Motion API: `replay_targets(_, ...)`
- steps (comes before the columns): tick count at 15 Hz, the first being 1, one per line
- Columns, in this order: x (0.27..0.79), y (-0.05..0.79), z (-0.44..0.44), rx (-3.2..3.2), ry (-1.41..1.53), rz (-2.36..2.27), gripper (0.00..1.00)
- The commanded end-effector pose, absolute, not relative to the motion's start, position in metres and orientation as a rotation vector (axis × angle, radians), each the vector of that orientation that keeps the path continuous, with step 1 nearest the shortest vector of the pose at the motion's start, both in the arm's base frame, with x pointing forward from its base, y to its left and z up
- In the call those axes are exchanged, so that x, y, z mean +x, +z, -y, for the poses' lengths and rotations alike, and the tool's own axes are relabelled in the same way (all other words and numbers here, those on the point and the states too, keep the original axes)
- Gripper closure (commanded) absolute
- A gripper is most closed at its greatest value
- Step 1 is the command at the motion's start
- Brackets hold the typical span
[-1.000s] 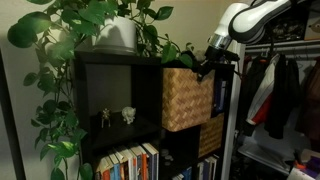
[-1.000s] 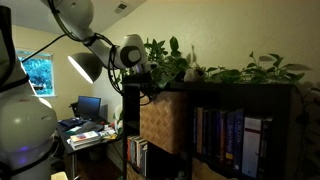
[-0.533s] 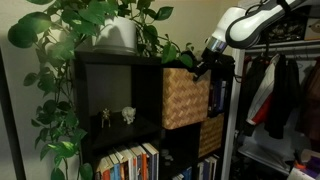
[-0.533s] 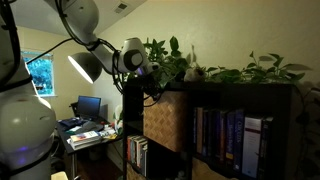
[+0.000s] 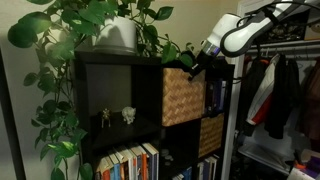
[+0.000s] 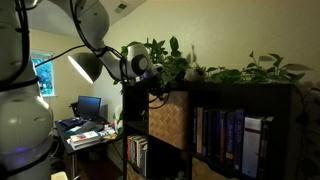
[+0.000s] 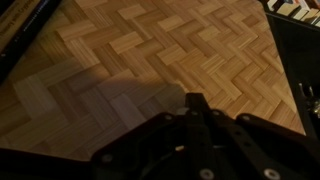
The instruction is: Slide out the storage container from the middle,remove three pairs of socks and close it
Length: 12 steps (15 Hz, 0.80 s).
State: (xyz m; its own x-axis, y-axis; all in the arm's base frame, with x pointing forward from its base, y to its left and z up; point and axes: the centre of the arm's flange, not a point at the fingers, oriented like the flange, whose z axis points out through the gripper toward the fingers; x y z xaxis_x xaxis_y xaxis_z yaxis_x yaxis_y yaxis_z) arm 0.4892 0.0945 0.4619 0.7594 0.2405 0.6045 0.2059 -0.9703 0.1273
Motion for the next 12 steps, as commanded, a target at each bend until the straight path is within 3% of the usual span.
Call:
replay_targets(1, 0.500, 0.468, -0.098, 2.913, 1.004, -0.342, 0.98)
replay_targets(2, 0.493, 0.472, -0.099, 2.929, 0.955, -0.368, 0.94)
replay_targets(3, 0.489, 0.474, -0.101, 2.938, 0.931, -0.368, 0.71)
replay_targets(5, 0.479, 0.482, -0.104, 2.965, 0.851, -0.395, 0.68)
replay_targets(12, 0.459, 0.506, -0.106, 3.056, 0.424, -0.566, 0.24)
